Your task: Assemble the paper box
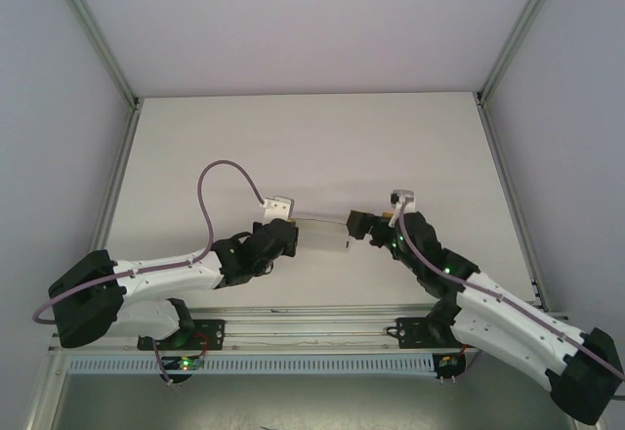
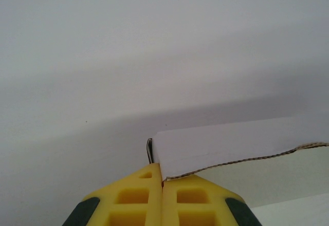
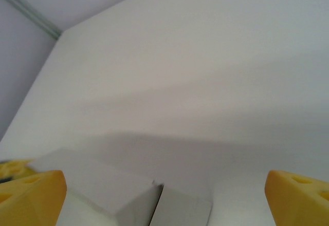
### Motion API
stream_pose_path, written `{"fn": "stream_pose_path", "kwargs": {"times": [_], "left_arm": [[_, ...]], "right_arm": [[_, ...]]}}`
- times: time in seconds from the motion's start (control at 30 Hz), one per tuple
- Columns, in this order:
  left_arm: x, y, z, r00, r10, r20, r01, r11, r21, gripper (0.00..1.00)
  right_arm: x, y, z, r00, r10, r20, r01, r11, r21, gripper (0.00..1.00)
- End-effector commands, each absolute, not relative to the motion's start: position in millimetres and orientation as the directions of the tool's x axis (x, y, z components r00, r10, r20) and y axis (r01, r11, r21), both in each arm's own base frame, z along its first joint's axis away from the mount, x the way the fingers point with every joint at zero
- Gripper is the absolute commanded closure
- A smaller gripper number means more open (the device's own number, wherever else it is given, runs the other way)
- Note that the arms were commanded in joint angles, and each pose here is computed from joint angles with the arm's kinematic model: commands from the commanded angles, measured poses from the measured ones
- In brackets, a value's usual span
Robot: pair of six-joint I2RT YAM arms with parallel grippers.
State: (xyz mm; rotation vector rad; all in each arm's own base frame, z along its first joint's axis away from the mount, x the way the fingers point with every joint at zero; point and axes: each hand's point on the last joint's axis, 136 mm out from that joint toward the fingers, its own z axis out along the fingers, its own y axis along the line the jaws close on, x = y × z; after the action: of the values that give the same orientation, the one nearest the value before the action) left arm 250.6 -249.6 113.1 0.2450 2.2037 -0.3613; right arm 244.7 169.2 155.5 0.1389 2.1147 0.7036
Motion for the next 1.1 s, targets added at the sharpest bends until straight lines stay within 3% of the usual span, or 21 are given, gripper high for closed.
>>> {"fn": "stream_pose_path", "kwargs": {"times": [0.0,0.53,1.0,1.07], "left_arm": [[219.2,-230.5,61.6,-0.716,0.218,-0.663,0.339,0.939,-0.057,1.0],[220.7,-234.3,63.3,-0.713,0.224,-0.664,0.344,0.938,-0.052,1.0],[219.8,-242.6,69.3,-0.716,0.23,-0.66,0.364,0.928,-0.072,1.0],[220.2,-243.5,71.0,-0.713,0.23,-0.662,0.368,0.927,-0.074,0.94]], "right_arm": [[253.1,173.3,145.1,-0.672,0.35,-0.652,-0.085,0.839,0.538,0.02],[212.1,145.4,26.3,-0.794,0.41,-0.449,0.146,0.845,0.514,0.02],[175.5,113.6,-25.3,-0.818,0.357,-0.451,0.213,0.916,0.339,0.02],[174.4,103.0,-29.6,-0.795,0.373,-0.478,0.24,0.918,0.316,0.02]]}}
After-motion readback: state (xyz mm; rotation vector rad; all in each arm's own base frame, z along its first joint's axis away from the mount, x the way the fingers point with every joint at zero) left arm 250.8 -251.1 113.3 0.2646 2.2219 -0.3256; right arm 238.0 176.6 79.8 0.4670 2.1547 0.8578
